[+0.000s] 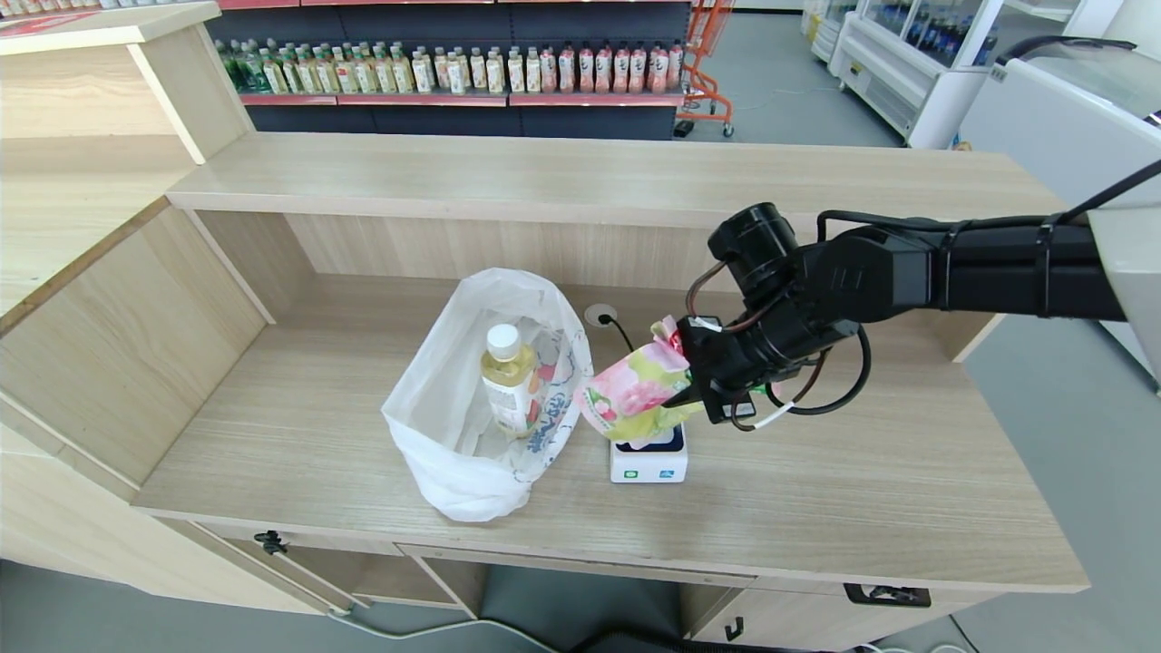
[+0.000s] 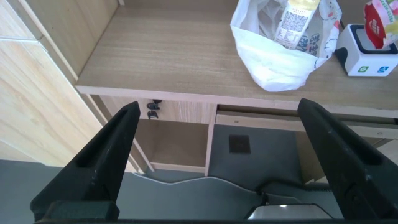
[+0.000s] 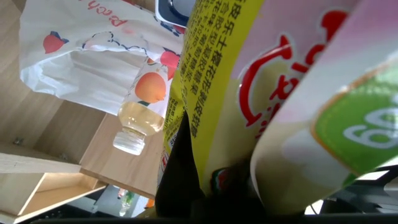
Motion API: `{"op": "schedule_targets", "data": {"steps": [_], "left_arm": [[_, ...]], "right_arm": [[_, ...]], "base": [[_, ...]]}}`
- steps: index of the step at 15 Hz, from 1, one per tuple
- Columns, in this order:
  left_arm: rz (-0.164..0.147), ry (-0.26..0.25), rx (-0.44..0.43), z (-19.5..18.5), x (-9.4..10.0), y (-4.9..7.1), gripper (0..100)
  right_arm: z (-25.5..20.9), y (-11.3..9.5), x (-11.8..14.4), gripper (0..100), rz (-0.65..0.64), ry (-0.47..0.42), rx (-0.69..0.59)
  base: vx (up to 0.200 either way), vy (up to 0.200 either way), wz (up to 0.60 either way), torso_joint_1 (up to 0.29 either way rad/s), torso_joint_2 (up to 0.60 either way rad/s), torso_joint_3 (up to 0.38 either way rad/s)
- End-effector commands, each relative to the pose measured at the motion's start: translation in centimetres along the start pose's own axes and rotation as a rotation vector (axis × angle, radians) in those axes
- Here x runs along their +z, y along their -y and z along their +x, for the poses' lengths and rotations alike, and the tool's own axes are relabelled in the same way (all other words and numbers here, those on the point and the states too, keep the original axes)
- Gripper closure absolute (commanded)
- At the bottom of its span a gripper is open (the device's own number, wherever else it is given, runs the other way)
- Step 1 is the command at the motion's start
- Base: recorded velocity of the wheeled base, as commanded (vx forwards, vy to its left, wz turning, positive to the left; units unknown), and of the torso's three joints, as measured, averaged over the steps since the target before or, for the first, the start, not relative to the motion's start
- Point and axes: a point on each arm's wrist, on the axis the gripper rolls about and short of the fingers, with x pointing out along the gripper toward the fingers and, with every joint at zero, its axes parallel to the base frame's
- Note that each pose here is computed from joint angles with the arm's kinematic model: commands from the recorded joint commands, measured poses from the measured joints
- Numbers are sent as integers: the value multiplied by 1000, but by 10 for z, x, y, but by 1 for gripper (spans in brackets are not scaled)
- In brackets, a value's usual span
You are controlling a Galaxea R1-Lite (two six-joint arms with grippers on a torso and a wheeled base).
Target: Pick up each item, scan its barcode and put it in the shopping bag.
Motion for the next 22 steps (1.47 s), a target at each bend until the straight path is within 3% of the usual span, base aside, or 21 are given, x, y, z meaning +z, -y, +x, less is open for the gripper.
{"op": "schedule_targets", "data": {"steps": [1,8,12,14,17,20,22], "left_arm": [[0,-1,0,0,0,0,0],[0,-1,0,0,0,0,0],[0,-1,0,0,0,0,0],[0,-1,0,0,0,0,0],[0,-1,0,0,0,0,0],[0,-1,0,0,0,0,0],[0,-1,0,0,0,0,0]], "right_arm": [[3,1,1,100,1,1,-7],[2,1,-3,100,-6,1,-4],[-62,-15,-20,100,-108,-11,144],[-119,-5,-47,100,-391,126,238],[-147,39,-75,100,-907,250,294],[-137,80,-65,100,-1346,388,237],[-127,100,-57,100,-1533,439,227]], "base": [[0,0,0,0,0,0],[0,0,0,0,0,0],[0,0,0,0,0,0],[0,0,0,0,0,0],[0,0,0,0,0,0],[0,0,0,0,0,0],[0,0,0,0,0,0]]}}
